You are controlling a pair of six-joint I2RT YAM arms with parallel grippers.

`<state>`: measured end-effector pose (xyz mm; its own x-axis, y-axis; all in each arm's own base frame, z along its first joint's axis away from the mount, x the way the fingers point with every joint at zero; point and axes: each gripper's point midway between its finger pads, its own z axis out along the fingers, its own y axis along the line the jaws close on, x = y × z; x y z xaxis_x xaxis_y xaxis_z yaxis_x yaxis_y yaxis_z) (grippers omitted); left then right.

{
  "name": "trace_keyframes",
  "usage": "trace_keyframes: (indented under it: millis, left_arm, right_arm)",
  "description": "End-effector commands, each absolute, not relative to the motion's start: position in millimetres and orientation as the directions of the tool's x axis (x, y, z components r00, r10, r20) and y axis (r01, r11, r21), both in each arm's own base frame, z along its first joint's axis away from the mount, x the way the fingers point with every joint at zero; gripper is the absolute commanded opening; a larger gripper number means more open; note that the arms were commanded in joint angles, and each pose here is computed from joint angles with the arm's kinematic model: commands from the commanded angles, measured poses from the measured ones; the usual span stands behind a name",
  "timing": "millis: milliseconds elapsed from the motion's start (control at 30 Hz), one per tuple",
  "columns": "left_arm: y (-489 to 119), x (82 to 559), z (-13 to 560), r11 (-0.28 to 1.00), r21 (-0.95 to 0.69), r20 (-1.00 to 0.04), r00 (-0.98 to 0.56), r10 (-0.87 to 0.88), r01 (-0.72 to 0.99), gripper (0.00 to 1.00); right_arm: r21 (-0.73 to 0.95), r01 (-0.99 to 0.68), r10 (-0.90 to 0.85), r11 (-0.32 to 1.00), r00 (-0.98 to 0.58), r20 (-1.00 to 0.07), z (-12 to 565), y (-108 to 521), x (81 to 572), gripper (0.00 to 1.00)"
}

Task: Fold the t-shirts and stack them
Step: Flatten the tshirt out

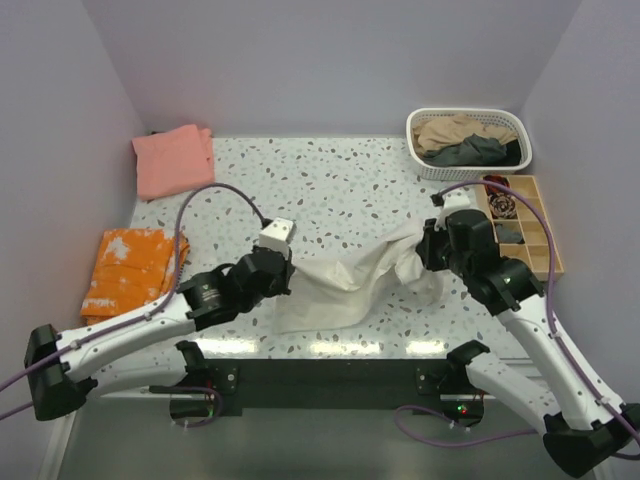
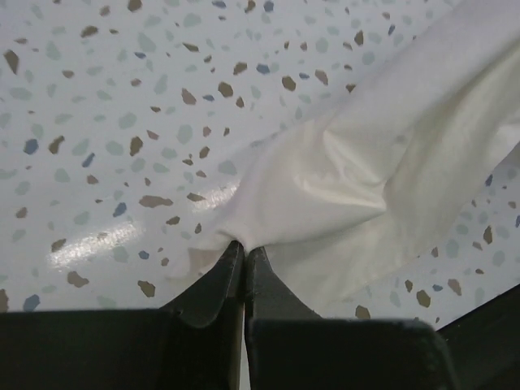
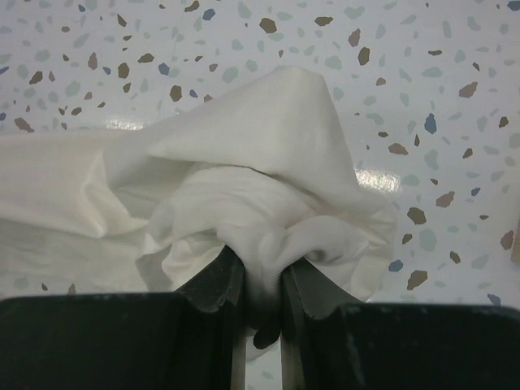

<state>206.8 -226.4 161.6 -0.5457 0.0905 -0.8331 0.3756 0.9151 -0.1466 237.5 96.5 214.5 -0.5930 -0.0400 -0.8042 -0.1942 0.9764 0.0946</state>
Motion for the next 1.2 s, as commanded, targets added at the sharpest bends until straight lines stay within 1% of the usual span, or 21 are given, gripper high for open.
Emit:
trace_keyframes:
  millis: [0,67,133,233,267,400,467,533,567,633,700,733,800,833,867,967,1000,1033,1067,1133,1167]
  left_arm:
    - [-175.6,212.5,254.8,0.959,-0.137,-0.913,-0.408,-0.024,0.249,0.0]
    - [-152.3,208.9,281.4,0.968,-0.153,-0.928,-0.366,-0.071,0.199,0.0]
    - [-131.2,201.4,324.2,0.957,-0.226,-0.939,-0.302,-0.165,0.181,0.0]
    - [-101.1,189.9,360.6,0.945,-0.289,-0.937,-0.246,-0.247,0.152,0.0]
    - [-92.0,187.3,362.5,0.947,-0.294,-0.935,-0.245,-0.257,0.128,0.0]
    - [-75.1,182.7,370.7,0.945,-0.313,-0.932,-0.22,-0.287,0.094,0.0]
    - [-75.4,185.1,370.0,0.946,-0.313,-0.934,-0.21,-0.29,0.084,0.0]
    - [-81.6,189.7,362.4,0.955,-0.286,-0.939,-0.22,-0.264,0.078,0.0]
    - [-84.4,192.5,361.0,0.958,-0.276,-0.942,-0.218,-0.254,0.074,0.0]
    - [-92.9,200.5,347.4,0.973,-0.224,-0.95,-0.236,-0.206,0.052,0.0]
    - [-100.5,209.9,331.1,0.985,-0.17,-0.955,-0.25,-0.161,0.017,0.0]
    - [-103.5,212.8,326.8,0.988,-0.157,-0.956,-0.253,-0.149,0.01,0.0]
    - [-110.5,221.5,313.4,0.992,-0.122,-0.96,-0.251,-0.122,-0.017,0.0]
    - [-111.4,224.9,309.2,0.993,-0.11,-0.962,-0.249,-0.114,-0.03,0.0]
    - [-114.2,229.0,307.3,0.993,-0.113,-0.963,-0.241,-0.12,-0.041,0.0]
    - [-119.9,244.2,283.4,0.996,-0.054,-0.96,-0.27,-0.072,-0.074,0.0]
    - [-122.0,249.8,266.5,0.997,-0.008,-0.954,-0.299,-0.032,-0.083,0.0]
    - [-116.3,256.6,257.5,0.994,0.013,-0.949,-0.314,-0.021,-0.107,0.0]
    - [-122.7,262.7,240.2,0.996,0.024,-0.94,-0.34,-0.008,-0.09,0.0]
    - [-120.0,278.1,227.4,0.995,0.012,-0.937,-0.348,-0.022,-0.095,0.0]
    - [-118.5,282.4,210.4,0.995,0.034,-0.926,-0.378,-0.005,-0.096,0.0]
  right_arm:
    - [0.119,-0.179,0.013,0.977,-0.504,-0.863,258.9,90.6,234.0,0.0]
    - [0.139,-0.202,0.028,0.97,-0.474,-0.88,274.4,90.8,227.0,0.0]
    - [0.155,-0.247,0.03,0.957,-0.446,-0.894,291.0,93.5,216.8,0.0]
    - [0.167,-0.359,-0.018,0.918,-0.46,-0.888,302.1,105.2,197.7,0.0]
    - [0.156,-0.389,-0.071,0.908,-0.509,-0.858,291.6,107.7,191.2,0.01]
    - [0.138,-0.341,-0.109,0.93,-0.614,-0.782,262.0,104.0,195.5,0.04]
    - [0.107,-0.248,-0.092,0.963,-0.672,-0.735,234.9,97.6,210.9,0.1]
    - [0.094,-0.203,-0.078,0.975,-0.704,-0.706,212.7,97.0,220.1,0.06]
    - [0.12,-0.19,-0.046,0.974,-0.693,-0.72,210.4,103.4,229.9,0.06]
    - [0.116,-0.149,-0.028,0.982,-0.721,-0.693,186.4,105.3,239.2,0.14]
    - [0.126,-0.136,-0.013,0.983,-0.727,-0.687,172.9,113.6,254.4,0.17]
    - [0.115,-0.112,-0.005,0.987,-0.737,-0.676,161.6,112.4,259.3,0.13]
    - [0.11,-0.115,-0.014,0.987,-0.751,-0.66,153.9,117.4,266.9,0.1]
    - [0.089,-0.111,-0.03,0.99,-0.776,-0.629,141.4,119.2,272.7,0.07]
    - [0.079,-0.113,-0.039,0.99,-0.78,-0.625,138.9,120.4,278.1,0.03]
    - [0.046,-0.12,-0.07,0.992,-0.804,-0.591,126.3,126.1,294.4,0.02]
    - [0.038,-0.123,-0.077,0.992,-0.805,-0.589,124.6,127.8,299.1,0.02]
    - [0.029,-0.12,-0.08,0.992,-0.802,-0.592,124.9,128.3,305.1,0.05]
    - [0.009,-0.126,-0.097,0.992,-0.811,-0.576,116.8,129.0,310.3,0.05]
    - [-0.019,-0.124,-0.112,0.992,-0.805,-0.583,116.4,129.0,320.6,0.06]
    - [-0.032,-0.124,-0.12,0.992,-0.807,-0.579,113.1,129.3,325.3,0.06]
